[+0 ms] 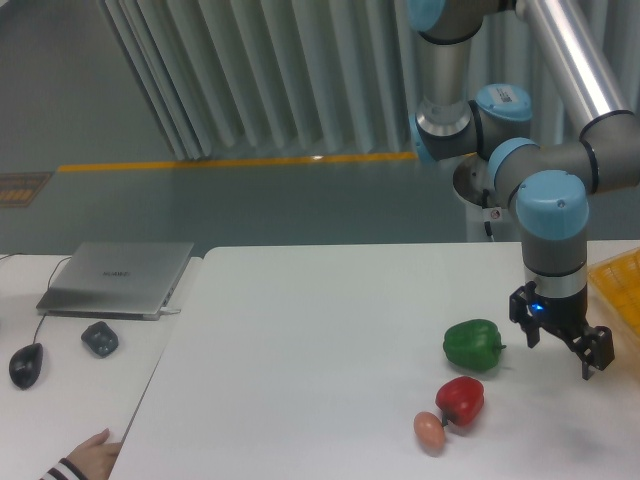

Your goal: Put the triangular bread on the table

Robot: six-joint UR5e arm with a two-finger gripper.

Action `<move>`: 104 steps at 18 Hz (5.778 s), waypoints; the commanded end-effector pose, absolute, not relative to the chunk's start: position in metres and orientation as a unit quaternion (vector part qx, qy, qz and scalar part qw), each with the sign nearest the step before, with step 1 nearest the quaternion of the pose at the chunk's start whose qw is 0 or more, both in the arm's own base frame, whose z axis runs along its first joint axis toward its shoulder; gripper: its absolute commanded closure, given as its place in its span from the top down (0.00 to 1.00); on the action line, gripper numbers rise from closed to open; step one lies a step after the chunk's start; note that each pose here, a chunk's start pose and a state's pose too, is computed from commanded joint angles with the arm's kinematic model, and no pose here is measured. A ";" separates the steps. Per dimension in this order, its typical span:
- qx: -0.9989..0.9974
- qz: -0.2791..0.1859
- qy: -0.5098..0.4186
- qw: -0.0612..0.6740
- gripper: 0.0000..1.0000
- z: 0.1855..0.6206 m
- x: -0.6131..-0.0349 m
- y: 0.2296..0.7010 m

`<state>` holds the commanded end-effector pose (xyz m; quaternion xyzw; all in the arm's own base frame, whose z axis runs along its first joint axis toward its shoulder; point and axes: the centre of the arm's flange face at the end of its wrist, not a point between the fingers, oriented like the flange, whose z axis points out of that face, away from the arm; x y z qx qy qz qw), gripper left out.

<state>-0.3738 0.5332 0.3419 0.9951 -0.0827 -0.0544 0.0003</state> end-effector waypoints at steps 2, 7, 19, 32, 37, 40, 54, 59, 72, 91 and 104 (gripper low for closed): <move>0.995 -0.056 -0.081 -0.001 1.00 0.345 -0.376 0.532; 0.993 -0.066 -0.095 0.010 1.00 0.353 -0.385 0.515; 0.923 -0.047 -0.379 0.042 1.00 0.349 -0.474 0.427; 0.898 -0.025 -0.418 0.135 1.00 0.320 -0.537 0.371; 0.904 -0.028 -0.405 0.135 1.00 0.307 -0.556 0.363; 0.904 -0.030 -0.405 0.134 1.00 0.300 -0.561 0.366; 0.905 -0.025 -0.403 0.133 0.96 0.281 -0.565 0.370; 0.904 -0.022 -0.405 0.137 0.94 0.281 -0.563 0.369; 0.903 -0.001 -0.406 0.138 0.94 0.265 -0.550 0.363; 0.918 0.034 -0.372 0.133 0.02 0.329 -0.560 0.380; 0.979 0.058 -0.181 -0.074 0.07 0.382 -0.501 0.449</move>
